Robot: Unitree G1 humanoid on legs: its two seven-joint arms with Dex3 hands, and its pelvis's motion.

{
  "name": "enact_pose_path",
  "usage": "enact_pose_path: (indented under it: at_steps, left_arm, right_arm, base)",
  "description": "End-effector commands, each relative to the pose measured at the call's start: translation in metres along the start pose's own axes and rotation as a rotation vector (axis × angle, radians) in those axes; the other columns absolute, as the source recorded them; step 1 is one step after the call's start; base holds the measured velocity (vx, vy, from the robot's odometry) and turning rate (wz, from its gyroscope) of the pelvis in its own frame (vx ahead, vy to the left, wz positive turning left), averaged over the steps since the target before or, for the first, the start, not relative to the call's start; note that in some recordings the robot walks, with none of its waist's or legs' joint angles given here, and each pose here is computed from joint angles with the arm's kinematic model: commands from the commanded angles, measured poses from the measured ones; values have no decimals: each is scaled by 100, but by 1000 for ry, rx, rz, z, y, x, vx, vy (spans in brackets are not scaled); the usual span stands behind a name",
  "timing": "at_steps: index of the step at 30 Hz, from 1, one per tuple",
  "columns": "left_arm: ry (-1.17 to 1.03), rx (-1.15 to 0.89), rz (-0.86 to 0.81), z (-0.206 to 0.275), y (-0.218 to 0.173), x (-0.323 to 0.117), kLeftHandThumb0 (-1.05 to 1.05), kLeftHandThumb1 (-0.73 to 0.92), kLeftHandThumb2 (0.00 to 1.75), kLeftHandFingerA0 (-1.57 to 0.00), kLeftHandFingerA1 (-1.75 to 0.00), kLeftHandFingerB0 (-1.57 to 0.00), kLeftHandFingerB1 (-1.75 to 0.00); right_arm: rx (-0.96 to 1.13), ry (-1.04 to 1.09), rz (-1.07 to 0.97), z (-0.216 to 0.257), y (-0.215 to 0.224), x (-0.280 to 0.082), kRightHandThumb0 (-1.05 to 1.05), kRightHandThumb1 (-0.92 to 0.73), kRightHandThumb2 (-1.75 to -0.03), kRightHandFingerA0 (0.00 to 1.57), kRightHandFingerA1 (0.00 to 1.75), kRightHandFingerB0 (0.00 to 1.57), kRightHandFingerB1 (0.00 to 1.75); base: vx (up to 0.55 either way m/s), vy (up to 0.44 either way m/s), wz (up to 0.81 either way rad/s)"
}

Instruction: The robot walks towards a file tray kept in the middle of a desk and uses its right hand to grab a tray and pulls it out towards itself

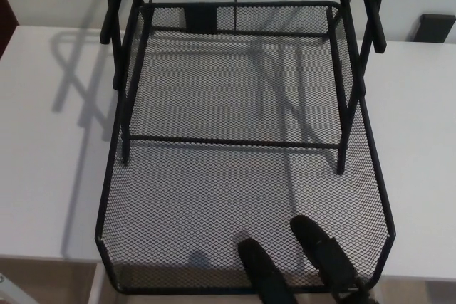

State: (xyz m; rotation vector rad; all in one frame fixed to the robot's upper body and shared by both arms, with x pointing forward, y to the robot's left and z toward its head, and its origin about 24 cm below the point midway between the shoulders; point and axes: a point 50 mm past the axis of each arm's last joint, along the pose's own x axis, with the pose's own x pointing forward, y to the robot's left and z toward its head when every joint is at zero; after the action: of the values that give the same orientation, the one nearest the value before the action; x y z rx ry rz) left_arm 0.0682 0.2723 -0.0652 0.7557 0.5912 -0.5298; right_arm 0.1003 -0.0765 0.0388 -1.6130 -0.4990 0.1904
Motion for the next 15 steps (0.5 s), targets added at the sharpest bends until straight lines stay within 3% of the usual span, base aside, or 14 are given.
enact_pose_path:
  at_steps: [1,2,3,4,5,6,7,8,9,10,11,15]
  left_arm:
    - [54,83,-70,-8,5,-6,-42,54,56,-60,-43,-52,-40]
    - [51,79,-72,-8,4,-7,-41,54,56,-61,-44,-52,-40]
    - [57,81,-81,-8,4,-7,-42,55,56,-60,-44,-51,-40]
    - [61,83,-85,-8,4,-7,-42,55,56,-59,-43,-51,-40]
    - [64,85,-86,-9,4,-8,-40,55,56,-60,-43,-51,-40]
    - [71,88,-86,-9,4,-7,-40,56,56,-60,-42,-50,-39]
    - [78,91,-88,-9,4,-7,-40,56,56,-60,-42,-50,-39]
    - [82,87,-89,-9,3,-8,-40,55,57,-60,-42,-49,-39]
    - [83,88,-89,-9,3,-8,-40,55,56,-61,-42,-50,-39]
    - [81,79,-90,-10,2,-8,-40,55,56,-61,-43,-50,-40]
    - [78,73,-88,-10,2,-8,-40,54,56,-61,-43,-50,-40]
    - [79,69,-91,-12,0,-8,-41,53,56,-62,-42,-51,-40]
  right_arm:
    - [524,-123,-76,86,-86,-45,-104,-52,-102,12,65,3,50]
    - [528,-124,-114,83,-90,-43,-105,-56,-106,13,67,3,53]
    - [530,-139,-172,78,-93,-38,-105,-82,-66,13,77,0,64]
    - [513,-147,-222,75,-95,-36,-42,-26,-101,11,60,3,56]
    - [514,-152,-245,72,-97,-33,-105,-60,-106,11,71,2,63]
    - [528,-157,-275,68,-101,-30,-42,-27,-102,11,62,2,56]
    - [533,-161,-310,66,-103,-28,-42,-27,-102,11,62,2,56]
    - [526,-164,-371,64,-104,-26,-105,-86,-64,15,83,7,69]
    - [523,-166,-430,61,-106,-23,-99,-84,-64,13,85,6,73]
    - [527,-174,-504,55,-110,-17,-62,-67,-72,11,83,3,74]
    - [507,-185,-572,51,-113,-12,-37,-45,-102,19,68,9,62]
    - [515,-220,-604,43,-122,-5,-26,-43,-106,11,66,4,61]
  base:
    - [0,0,0]
    - [0,0,0]
    - [0,0,0]
    - [0,0,0]
    - [0,0,0]
    - [0,0,0]
    - [0,0,0]
    - [0,0,0]
    - [0,0,0]
    - [0,0,0]
    - [0,0,0]
    - [0,0,0]
